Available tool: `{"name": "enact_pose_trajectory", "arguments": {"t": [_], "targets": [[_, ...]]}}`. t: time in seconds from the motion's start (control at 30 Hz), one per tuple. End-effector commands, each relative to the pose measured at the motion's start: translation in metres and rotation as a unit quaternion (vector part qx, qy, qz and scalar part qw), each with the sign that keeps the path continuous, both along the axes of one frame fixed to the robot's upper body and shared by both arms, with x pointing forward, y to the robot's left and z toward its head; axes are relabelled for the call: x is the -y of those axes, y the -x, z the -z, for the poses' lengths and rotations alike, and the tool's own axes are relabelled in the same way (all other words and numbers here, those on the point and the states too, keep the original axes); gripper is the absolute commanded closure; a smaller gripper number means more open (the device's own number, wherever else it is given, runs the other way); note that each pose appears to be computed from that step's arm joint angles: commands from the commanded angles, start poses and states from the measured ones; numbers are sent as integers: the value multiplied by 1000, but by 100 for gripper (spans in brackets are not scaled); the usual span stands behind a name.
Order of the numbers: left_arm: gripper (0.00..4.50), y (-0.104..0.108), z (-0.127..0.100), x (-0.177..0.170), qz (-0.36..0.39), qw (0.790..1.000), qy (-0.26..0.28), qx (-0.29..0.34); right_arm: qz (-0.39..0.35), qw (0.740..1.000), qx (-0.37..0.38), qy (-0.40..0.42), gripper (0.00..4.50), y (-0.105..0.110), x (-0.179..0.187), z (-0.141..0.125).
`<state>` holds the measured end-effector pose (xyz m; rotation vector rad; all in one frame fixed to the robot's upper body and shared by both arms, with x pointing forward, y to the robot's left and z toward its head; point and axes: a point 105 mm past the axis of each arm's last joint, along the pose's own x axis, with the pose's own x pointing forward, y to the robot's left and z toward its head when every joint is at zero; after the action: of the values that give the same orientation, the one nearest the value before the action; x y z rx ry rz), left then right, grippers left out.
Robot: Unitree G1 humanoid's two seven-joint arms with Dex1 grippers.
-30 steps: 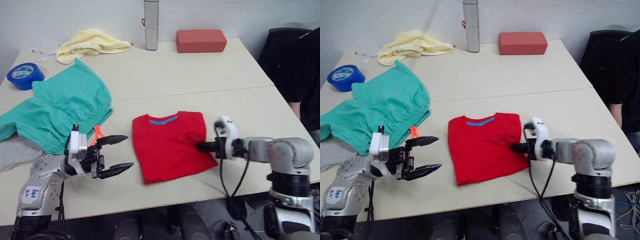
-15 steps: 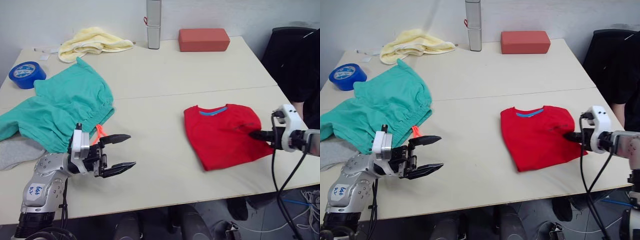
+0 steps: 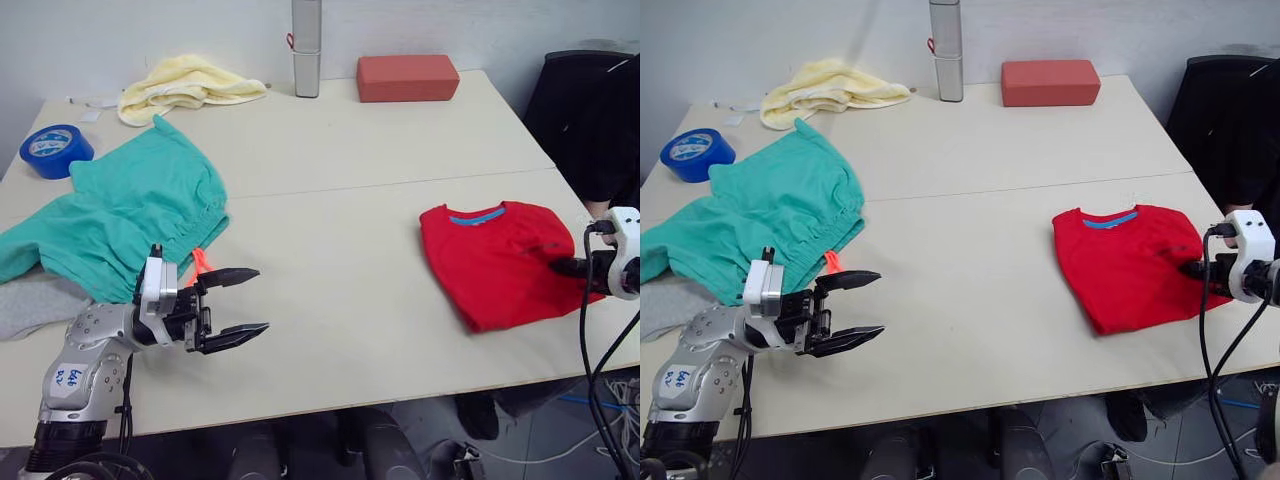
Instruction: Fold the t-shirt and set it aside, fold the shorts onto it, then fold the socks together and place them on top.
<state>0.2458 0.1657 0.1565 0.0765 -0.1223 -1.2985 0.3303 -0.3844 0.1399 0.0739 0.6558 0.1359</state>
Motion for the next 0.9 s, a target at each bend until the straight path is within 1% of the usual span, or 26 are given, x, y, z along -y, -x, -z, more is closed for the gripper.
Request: {"name": "enact_pose_trajectory", "arguments": {"t": [0.03, 0.1, 0.17, 0.23, 0.27, 0.3, 0.33, 0.37, 0.4, 0.47, 0.5, 0.57, 0.6, 0.63, 0.7, 0.77, 0.8, 0.87, 0.9], "targets": [[0, 2, -8, -5, -1, 1000, -6, 6, 9, 1000, 11, -3, 336, 9, 13, -15], [0, 1, -9, -10, -13, 1000, -9, 5, -3, 1000, 16, 24, 266, 15, 19, -23], [0, 1, -9, -18, -30, 999, -15, 3, -38, 997, 33, 51, 193, 20, 19, -41], [0, 2, -9, -28, -50, 998, -27, 3, -109, 987, 93, 75, 127, 20, 6, -68], [0, 1, -9, -33, -63, 998, -30, 6, -156, 975, 135, 84, 89, 19, -6, -81], [0, 0, -10, -40, -83, 996, -32, 10, -214, 957, 180, 79, 58, 20, -23, -93], [0, -1, -11, -47, -105, 994, -33, 16, -257, 938, 217, 79, 25, 21, -37, -99], [0, -1, -13, -55, -128, 991, -33, 22, -295, 918, 253, 76, 2, 23, -51, -104], [0, -1, -15, -63, -151, 988, -34, 27, -328, 897, 288, 64, 2, 26, -65, -107], [0, 3, -16, -83, -203, 978, -40, 37, -382, 856, 344, 65, 2, 28, -94, -101], [0, 8, -15, -93, -228, 972, -45, 39, -410, 836, 358, 66, 2, 31, -109, -94], [0, 16, -13, -112, -273, 960, -54, 41, -465, 810, 355, 35, 2, 43, -135, -78], [0, 22, -13, -124, -304, 950, -54, 41, -491, 789, 369, 25, 2, 48, -150, -70], [0, 28, -13, -136, -335, 940, -52, 40, -497, 781, 377, 9, 2, 50, -161, -63], [0, 44, -11, -157, -391, 918, -47, 35, -503, 753, 424, -1, 2, 52, -182, -56], [0, 60, -7, -174, -432, 900, -48, 23, -503, 737, 452, -10, 2, 53, -197, -50], [0, 71, -3, -186, -462, 886, -46, 13, -507, 722, 470, -30, 2, 57, -206, -46], [0, 88, 3, -203, -502, 864, -42, -2, -510, 699, 499, -54, 2, 63, -217, -42], [0, 101, 12, -215, -531, 846, -48, -24, -516, 692, 500, -72, 2, 68, -222, -37]]}}
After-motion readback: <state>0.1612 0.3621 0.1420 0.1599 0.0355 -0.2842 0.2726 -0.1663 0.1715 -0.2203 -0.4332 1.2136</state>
